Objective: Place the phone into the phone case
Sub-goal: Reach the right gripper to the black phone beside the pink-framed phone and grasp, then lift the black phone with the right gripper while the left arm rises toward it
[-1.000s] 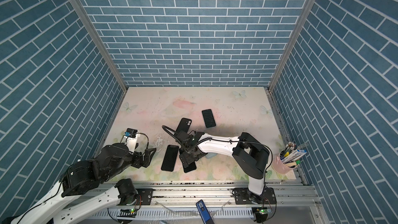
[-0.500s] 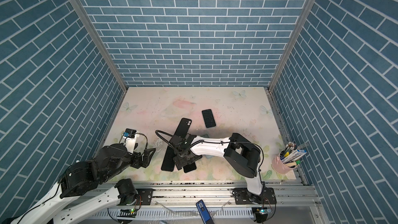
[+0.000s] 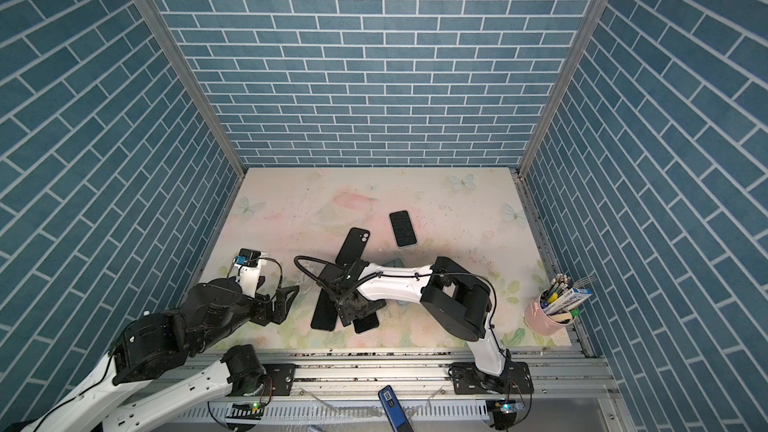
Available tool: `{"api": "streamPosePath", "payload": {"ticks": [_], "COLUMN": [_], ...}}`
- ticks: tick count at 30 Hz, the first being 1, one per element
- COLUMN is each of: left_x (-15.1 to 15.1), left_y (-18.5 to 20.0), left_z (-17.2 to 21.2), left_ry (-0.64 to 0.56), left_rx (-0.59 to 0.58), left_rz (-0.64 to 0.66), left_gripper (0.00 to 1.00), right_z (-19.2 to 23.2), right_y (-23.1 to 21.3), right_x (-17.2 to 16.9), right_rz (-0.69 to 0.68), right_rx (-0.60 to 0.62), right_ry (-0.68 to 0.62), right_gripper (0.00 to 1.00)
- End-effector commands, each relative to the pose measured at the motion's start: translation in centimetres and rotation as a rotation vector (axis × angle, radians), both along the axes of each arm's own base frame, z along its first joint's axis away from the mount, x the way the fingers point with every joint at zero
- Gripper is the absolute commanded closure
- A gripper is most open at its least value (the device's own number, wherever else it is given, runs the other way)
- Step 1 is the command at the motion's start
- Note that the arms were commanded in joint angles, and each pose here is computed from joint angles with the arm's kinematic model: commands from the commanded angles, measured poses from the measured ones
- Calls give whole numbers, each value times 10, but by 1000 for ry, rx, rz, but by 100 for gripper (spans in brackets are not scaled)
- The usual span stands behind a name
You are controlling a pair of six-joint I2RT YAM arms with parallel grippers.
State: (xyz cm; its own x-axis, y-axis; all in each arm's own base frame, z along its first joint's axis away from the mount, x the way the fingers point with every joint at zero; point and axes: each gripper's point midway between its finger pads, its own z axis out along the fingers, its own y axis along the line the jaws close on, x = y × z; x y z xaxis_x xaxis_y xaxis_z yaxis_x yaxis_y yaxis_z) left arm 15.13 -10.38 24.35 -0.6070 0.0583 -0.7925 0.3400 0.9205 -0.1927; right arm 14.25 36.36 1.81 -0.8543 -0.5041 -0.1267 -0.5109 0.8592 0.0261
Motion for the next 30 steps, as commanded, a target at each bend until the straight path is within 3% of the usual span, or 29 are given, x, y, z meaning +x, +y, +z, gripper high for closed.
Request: {"api": "streamPosePath", "payload": {"ticks": [1, 2, 9, 22, 30], "left_x": [1, 1, 1, 3, 8], "left_y": [-2, -2, -2, -5, 3], "left_z": [-1, -1, -2, -4, -4], "left_ry": [-5, -5, -4, 8, -17], "left_rx": [2, 2, 3, 21, 40], "left_rz": [-6, -5, -5, -10, 38], "left_gripper": [0, 0, 1, 0, 0], "right_z": [-7, -5, 18, 69, 68], "right_y": [-13, -12, -12, -55, -83], "right_x": [-6, -7, 3, 39, 71], "right_rz": [-10, 2, 95, 584, 615], "right_rx": [-43, -38, -41, -108, -103], "right_ry": [18, 16, -37, -227, -266], "right_gripper": [24, 28, 28, 30, 31]}}
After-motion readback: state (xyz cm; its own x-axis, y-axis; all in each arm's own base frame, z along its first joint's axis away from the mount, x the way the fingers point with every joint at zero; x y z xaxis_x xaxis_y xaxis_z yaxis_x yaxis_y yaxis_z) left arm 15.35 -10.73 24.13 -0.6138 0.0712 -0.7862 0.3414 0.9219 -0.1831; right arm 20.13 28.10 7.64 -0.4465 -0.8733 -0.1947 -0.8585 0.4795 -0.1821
